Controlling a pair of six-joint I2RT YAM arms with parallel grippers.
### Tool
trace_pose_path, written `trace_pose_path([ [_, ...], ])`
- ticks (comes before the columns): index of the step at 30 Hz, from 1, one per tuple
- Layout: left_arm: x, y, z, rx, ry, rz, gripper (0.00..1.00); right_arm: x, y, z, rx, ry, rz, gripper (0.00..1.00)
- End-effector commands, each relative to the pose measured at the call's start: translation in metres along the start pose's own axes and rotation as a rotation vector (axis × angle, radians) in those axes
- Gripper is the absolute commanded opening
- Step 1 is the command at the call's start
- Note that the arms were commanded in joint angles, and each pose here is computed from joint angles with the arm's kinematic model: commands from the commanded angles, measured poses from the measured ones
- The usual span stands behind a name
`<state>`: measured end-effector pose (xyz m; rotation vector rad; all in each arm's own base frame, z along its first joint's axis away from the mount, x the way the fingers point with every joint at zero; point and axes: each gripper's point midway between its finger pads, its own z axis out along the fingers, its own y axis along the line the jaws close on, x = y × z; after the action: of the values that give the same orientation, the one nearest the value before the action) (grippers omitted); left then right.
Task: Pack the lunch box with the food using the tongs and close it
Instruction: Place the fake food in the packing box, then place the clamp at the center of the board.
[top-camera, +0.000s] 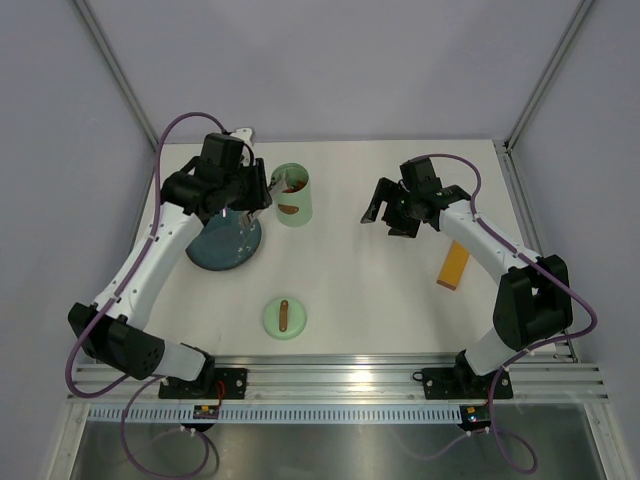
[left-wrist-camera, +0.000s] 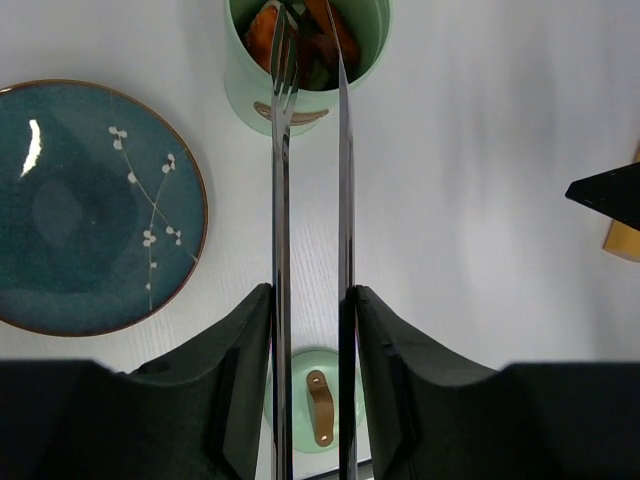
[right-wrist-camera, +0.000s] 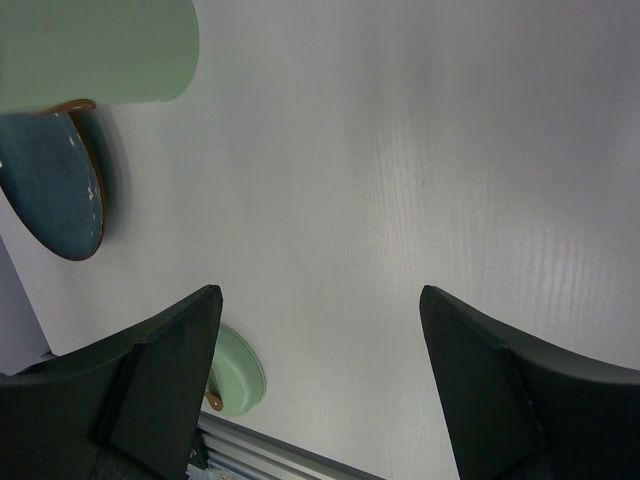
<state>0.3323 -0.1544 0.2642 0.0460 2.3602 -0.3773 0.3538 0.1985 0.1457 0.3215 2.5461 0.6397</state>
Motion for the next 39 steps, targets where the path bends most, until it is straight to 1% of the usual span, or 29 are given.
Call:
trace_pose_path([
  [1, -0.033, -0.02, -0.018, 0.068, -0.108, 0.01, 0.4, -0.015, 0.017, -0.014, -0.031, -0.067, -0.025, 0.88],
  [5, -0.035, -0.026, -0.03, 0.089, -0.123, 0.026, 0.36, -0.015, 0.017, -0.014, -0.033, -0.067, -0.024, 0.88],
  [6, -0.035, -0.029, -0.032, 0.102, -0.125, 0.035, 0.33, -0.015, 0.017, -0.015, -0.034, -0.068, -0.026, 0.88],
  [9, -0.031, -0.039, -0.044, 0.159, -0.138, 0.062, 0.29, -0.016, 0.017, -0.015, -0.034, -0.07, -0.025, 0.88],
  [12, -0.019, -0.04, -0.049, 0.165, -0.129, 0.092, 0.29, -0.015, 0.018, -0.013, -0.039, -0.068, -0.023, 0.88],
  [14, -0.005, -0.036, -0.048, 0.143, -0.087, 0.102, 0.28, -0.014, 0.018, -0.013, -0.041, -0.064, -0.023, 0.88],
  [16, 0.004, -0.031, -0.051, 0.124, -0.078, 0.11, 0.28, -0.014, 0.018, -0.012, -0.044, -0.066, -0.021, 0.88],
  [17, 0.015, -0.028, -0.049, 0.115, -0.05, 0.114, 0.28, -0.014, 0.018, -0.012, -0.043, -0.064, -0.019, 0.88],
  [18, 0.017, -0.026, -0.055, 0.109, -0.061, 0.107, 0.28, -0.013, 0.019, -0.012, -0.046, -0.062, -0.019, 0.88],
  [21, 0.034, -0.02, -0.061, 0.097, -0.042, 0.097, 0.28, -0.014, 0.021, -0.012, -0.052, -0.064, -0.018, 0.88],
  [27, 0.06, -0.009, -0.062, 0.059, 0.002, 0.079, 0.28, -0.015, 0.027, -0.011, -0.063, -0.066, -0.025, 0.88],
  [35, 0.077, -0.005, -0.061, 0.052, 0.029, 0.106, 0.28, -0.01, 0.028, -0.011, -0.059, -0.061, -0.027, 0.88],
  [39, 0.08, -0.01, -0.059, 0.079, 0.044, 0.122, 0.28, -0.01, 0.027, -0.012, -0.056, -0.064, -0.026, 0.88],
])
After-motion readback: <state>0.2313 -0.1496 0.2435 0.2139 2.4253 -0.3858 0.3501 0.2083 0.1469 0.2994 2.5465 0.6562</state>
